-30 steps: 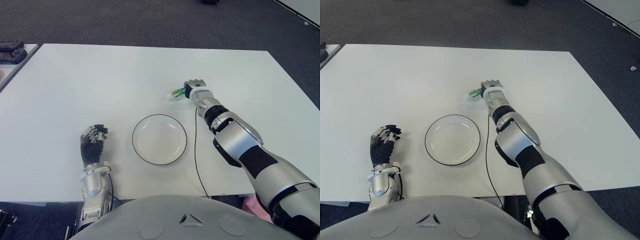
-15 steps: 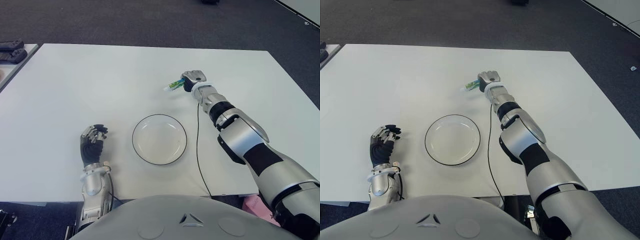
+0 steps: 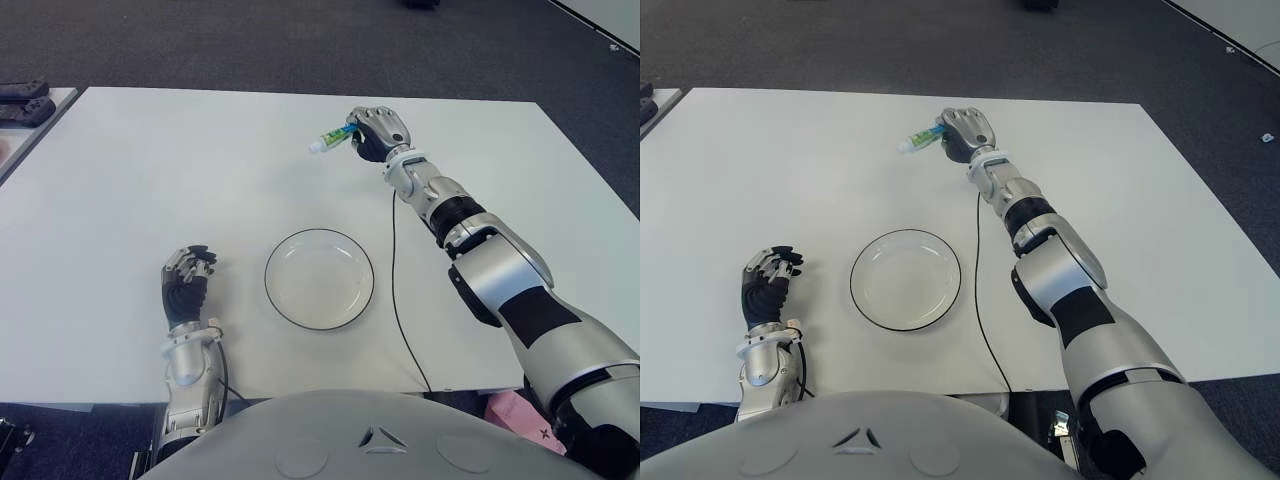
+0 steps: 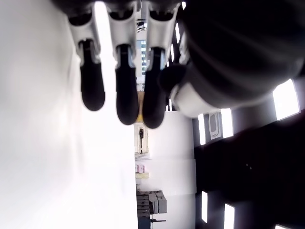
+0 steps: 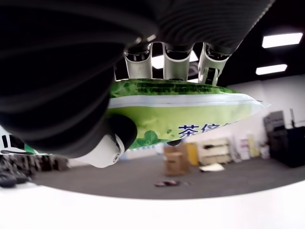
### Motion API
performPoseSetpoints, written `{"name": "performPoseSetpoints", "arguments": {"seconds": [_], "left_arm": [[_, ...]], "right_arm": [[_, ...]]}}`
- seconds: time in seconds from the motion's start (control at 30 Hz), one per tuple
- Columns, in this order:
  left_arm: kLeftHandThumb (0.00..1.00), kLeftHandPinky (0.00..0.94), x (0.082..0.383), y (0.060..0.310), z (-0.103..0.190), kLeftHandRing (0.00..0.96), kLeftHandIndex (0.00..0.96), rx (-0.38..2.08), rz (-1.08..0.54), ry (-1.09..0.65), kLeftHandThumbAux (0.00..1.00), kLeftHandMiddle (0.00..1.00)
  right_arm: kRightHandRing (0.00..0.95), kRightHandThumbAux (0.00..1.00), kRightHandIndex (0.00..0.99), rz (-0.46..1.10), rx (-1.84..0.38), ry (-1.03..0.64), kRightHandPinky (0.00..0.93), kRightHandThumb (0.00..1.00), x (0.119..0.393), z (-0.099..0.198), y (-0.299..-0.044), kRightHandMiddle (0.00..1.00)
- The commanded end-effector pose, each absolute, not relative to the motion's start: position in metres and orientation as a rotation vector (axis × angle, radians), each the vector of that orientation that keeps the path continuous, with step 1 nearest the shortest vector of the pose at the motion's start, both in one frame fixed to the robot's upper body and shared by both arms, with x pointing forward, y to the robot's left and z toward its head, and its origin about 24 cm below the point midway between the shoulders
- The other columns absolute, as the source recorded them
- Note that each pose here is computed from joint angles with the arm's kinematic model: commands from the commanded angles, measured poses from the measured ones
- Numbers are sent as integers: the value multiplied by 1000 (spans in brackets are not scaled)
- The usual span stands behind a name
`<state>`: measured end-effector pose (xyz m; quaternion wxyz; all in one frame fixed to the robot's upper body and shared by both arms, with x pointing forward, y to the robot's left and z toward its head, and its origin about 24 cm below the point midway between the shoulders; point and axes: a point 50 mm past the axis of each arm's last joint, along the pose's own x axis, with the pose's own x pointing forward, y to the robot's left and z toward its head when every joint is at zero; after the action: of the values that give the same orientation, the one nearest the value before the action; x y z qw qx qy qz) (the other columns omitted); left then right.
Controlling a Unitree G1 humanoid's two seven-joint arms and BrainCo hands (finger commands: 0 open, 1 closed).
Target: Put the toothpaste on the table into the plate.
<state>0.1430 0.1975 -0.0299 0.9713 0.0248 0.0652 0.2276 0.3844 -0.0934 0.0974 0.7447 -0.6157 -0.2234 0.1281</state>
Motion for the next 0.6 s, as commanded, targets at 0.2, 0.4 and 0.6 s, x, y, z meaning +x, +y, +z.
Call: {"name": "performPoseSetpoints", "arguments": {"seconds": [0.2,0.4,0.6], "left_arm": [[710,485,140,193,-43,494,423,54,445,203,723,496],[709,488,142,192,-41,488,424,61,436,196,723,488],[709,492,143,191,-41,489,425,64,432,194,723,484]], "right_arm": [[865,717,439,359,-1233,-668,864,712,352,83,-93,878],[860,717,440,455,-1188,-727,861,714,322,71,-90,868],[879,715,440,525,-1186,-791,891,718,296,55,-85,881]]}}
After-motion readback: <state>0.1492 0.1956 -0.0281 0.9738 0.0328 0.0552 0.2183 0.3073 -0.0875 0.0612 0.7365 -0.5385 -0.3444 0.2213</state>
